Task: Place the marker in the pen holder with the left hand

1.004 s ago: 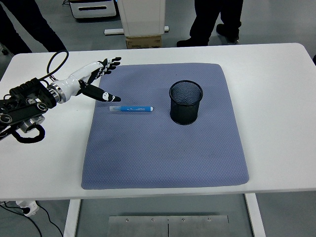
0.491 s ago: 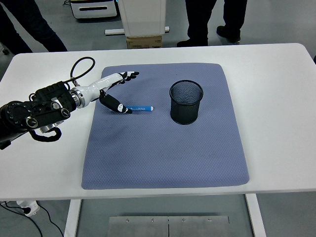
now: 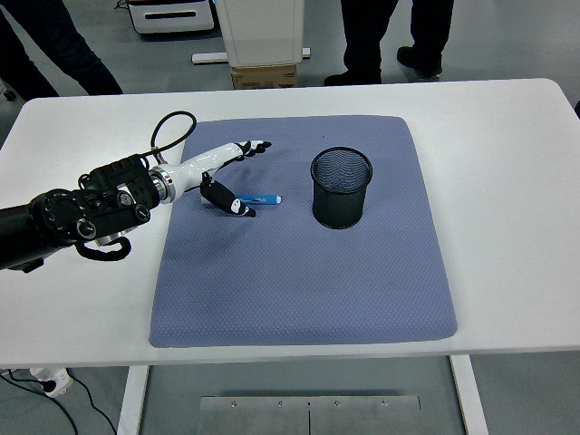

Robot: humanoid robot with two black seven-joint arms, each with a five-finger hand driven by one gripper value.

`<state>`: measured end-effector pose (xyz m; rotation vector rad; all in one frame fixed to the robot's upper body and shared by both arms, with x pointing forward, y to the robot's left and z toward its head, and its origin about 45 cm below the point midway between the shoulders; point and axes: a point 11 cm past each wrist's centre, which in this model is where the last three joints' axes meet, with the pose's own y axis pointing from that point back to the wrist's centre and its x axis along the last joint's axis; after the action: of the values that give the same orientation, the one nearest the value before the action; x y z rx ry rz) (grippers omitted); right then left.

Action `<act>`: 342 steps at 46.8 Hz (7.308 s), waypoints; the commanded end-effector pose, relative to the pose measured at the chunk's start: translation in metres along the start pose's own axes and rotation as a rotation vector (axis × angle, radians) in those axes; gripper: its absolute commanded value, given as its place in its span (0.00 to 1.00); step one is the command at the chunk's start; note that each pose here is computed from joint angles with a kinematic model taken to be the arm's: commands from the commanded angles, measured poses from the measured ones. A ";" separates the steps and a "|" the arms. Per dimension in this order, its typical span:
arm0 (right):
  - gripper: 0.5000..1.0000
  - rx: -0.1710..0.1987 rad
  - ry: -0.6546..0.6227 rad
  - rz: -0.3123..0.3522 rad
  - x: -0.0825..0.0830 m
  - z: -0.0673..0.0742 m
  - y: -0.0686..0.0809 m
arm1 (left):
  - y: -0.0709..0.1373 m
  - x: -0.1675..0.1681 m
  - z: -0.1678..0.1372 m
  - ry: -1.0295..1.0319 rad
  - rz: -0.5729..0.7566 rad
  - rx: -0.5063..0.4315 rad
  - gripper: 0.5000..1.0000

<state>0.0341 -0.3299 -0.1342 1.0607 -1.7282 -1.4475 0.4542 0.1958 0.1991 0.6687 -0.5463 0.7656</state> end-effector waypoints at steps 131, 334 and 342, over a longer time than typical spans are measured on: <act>1.00 0.000 0.000 0.000 0.000 0.000 0.000 | 0.000 -0.011 -0.007 -0.116 -0.050 0.023 0.12; 1.00 0.000 0.000 0.000 0.000 0.000 0.000 | -0.046 0.024 0.156 0.332 0.059 -0.345 0.00; 1.00 0.000 0.000 0.000 0.000 0.000 0.000 | -0.048 0.022 0.162 0.410 0.060 -0.352 0.00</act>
<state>0.0341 -0.3299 -0.1342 1.0607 -1.7282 -1.4475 0.4712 0.0654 0.3035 0.1775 -0.3378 0.8033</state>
